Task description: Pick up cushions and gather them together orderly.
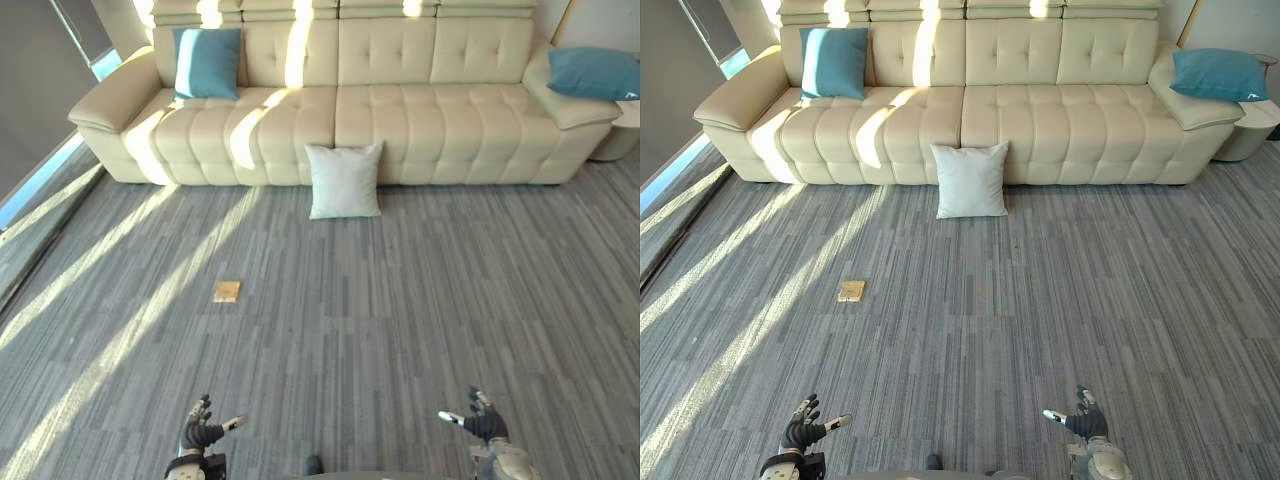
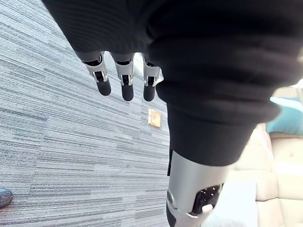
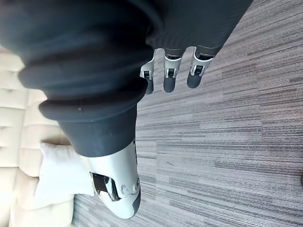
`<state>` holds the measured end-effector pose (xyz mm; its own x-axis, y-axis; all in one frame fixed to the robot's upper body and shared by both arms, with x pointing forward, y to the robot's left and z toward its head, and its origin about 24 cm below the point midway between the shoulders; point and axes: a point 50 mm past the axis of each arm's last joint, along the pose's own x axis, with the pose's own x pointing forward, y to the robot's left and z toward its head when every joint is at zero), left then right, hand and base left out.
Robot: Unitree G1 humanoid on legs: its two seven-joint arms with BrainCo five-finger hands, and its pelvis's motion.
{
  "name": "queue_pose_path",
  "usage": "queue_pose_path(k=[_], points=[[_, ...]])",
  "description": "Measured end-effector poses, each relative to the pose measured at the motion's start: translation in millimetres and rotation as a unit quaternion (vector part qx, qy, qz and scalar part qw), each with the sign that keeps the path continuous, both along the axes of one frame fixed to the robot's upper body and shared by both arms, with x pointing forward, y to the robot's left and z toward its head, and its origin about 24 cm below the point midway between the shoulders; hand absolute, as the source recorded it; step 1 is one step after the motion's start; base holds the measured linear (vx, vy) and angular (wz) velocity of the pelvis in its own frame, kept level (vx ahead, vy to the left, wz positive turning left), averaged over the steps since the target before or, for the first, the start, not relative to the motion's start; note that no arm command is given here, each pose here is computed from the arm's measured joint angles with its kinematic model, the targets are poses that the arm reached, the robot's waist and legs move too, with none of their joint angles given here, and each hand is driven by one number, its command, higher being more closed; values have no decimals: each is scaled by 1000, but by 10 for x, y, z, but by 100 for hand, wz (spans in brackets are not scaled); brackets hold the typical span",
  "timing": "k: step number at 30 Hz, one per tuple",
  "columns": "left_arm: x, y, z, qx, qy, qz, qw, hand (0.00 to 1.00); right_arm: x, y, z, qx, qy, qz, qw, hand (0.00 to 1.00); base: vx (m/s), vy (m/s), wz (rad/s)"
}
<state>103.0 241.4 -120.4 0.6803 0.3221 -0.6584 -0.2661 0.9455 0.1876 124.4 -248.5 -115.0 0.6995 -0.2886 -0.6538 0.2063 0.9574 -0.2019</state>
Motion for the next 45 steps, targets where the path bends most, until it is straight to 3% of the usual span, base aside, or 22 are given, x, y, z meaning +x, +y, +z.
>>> queue_pose_path(k=[19,30,39,45], points=[[81,-90,41,-18,-24,8,1000,0,1,-14,-7,8,-3,-42,999,0,2,-3,-2],[223,-98,180,-20,-70,10,997,0,286,-39,127,4,-47,-47,998,0,103,51,-37],[628,-44,368,-7,-126,-8,992,0,263,8,106,-2,-37,-27,999,0,482,49,43],[526,-133,251,-28,-103,10,994,0,260,41,109,1,-34,-22,999,0,720,-170,35]])
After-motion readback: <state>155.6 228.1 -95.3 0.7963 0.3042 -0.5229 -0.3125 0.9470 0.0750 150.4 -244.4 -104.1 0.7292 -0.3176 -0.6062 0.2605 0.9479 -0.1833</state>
